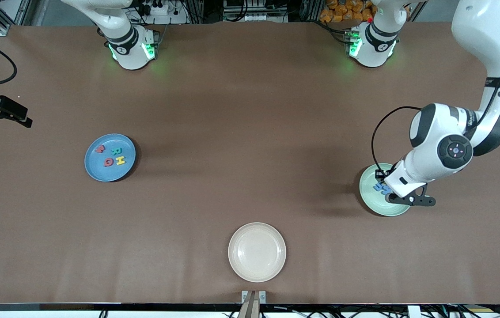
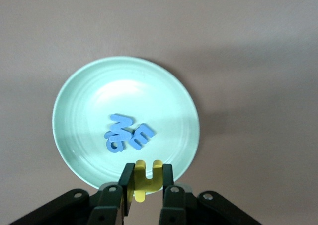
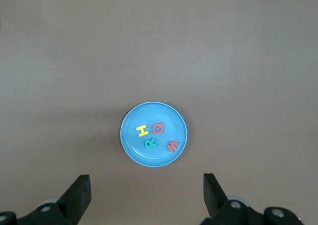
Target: Sort uppercase to blue plate, lowercase to green plate
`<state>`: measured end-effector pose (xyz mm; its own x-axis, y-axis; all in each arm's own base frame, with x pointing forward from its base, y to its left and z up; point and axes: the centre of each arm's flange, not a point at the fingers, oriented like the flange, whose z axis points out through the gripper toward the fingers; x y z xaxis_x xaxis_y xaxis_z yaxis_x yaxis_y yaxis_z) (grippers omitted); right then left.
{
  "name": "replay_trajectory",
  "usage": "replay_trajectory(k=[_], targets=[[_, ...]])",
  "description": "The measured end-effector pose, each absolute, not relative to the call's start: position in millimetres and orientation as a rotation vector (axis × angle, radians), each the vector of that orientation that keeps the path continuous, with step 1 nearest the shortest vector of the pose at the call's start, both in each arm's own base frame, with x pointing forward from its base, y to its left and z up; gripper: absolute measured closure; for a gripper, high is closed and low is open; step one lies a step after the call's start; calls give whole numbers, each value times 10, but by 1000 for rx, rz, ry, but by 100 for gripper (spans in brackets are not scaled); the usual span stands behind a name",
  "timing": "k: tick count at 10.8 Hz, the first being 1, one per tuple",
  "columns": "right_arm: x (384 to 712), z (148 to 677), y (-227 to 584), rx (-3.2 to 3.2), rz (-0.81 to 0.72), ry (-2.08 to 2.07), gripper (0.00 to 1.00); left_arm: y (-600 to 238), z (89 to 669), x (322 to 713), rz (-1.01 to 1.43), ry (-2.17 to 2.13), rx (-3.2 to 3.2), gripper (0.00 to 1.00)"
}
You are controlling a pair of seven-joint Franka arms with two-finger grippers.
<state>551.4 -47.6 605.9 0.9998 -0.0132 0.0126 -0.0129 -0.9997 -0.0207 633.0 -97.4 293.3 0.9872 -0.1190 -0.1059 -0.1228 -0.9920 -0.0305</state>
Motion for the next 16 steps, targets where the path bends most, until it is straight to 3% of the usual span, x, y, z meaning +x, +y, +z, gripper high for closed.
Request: replay_trajectory(k=[5, 10, 11, 16], targets=[[5514, 6058, -481, -3121, -21, 22, 0, -836, 2753, 6502, 135, 218, -3056, 69], [5514, 6058, -479, -3121, -21, 21, 0, -836, 3505, 6587, 41, 197, -3036, 4], [5514, 6057, -479, -3121, -20, 21, 0, -864, 3798, 6542, 27, 184, -3036, 0], [5512, 6058, -479, -3121, -20, 21, 0, -1034, 5284, 5992, -19, 121, -3066, 0]])
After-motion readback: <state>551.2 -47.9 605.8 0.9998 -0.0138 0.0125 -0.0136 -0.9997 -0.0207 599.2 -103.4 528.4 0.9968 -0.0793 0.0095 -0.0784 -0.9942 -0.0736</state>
